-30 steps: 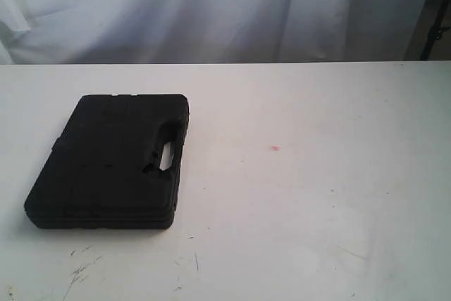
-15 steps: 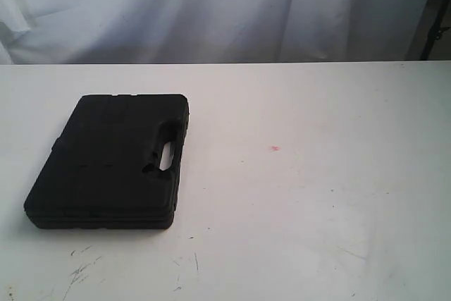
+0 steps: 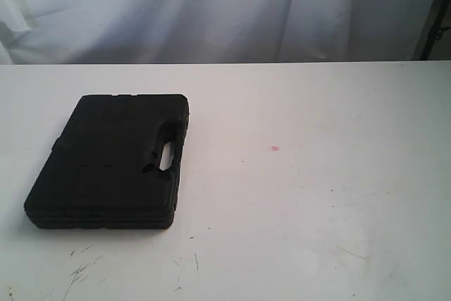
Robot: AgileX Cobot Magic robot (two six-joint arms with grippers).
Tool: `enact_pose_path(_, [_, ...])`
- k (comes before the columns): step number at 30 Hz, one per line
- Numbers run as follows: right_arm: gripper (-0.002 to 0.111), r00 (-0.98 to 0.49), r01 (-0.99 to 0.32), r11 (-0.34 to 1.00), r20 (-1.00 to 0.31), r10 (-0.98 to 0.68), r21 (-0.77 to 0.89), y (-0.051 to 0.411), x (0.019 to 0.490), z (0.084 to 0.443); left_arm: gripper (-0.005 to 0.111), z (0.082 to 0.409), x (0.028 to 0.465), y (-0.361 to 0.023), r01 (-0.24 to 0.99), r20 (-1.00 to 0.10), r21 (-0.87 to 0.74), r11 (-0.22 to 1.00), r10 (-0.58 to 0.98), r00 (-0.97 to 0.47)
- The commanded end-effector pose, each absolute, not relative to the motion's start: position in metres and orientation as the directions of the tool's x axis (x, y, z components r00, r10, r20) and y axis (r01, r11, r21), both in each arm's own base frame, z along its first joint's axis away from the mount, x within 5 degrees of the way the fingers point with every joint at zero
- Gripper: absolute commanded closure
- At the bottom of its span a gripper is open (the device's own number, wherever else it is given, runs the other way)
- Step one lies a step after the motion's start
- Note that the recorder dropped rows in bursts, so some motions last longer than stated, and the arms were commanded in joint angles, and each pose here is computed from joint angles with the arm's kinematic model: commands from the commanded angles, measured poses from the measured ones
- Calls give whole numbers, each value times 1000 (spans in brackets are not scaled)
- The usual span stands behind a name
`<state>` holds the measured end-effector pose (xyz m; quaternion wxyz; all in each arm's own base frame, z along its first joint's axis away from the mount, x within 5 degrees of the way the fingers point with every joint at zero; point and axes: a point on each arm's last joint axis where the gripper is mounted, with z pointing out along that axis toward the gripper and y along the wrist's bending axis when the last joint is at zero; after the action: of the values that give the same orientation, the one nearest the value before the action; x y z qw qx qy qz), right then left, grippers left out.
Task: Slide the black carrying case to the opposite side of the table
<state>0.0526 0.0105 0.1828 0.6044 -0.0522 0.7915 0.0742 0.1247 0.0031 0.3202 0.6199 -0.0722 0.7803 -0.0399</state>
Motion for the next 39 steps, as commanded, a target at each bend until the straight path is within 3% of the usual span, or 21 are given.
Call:
enact_pose_path(1, [108, -261, -168, 984, -965, 10, 55, 10, 52, 182, 107, 311, 156, 4, -103, -884, -153, 983, -182, -430])
enact_pose_path(7, [108, -261, -168, 984, -965, 10, 55, 10, 52, 182, 107, 285, 190, 4, -76, -763, -52, 996, -89, -640])
enact_pose_path(11, [108, -261, -168, 984, -965, 10, 55, 10, 52, 182, 107, 281, 203, 4, -59, -783, -37, 998, -66, -618])
enact_pose_path(16, [108, -261, -168, 984, -965, 10, 55, 10, 52, 182, 107, 292, 212, 3, -62, -870, -91, 994, -109, -480])
enact_pose_path(27, [108, -261, -168, 984, -965, 10, 55, 10, 52, 182, 107, 294, 215, 1, -91, -857, -198, 976, -218, -467])
enact_pose_path(36, [108, -261, -168, 984, -965, 10, 55, 10, 52, 182, 107, 319, 256, -5, -88, -663, -205, 975, -204, -721])
enact_pose_path(39, [108, -261, -168, 984, -965, 10, 55, 10, 52, 182, 107, 325, 272, -18, -35, -614, -196, 980, -151, -775])
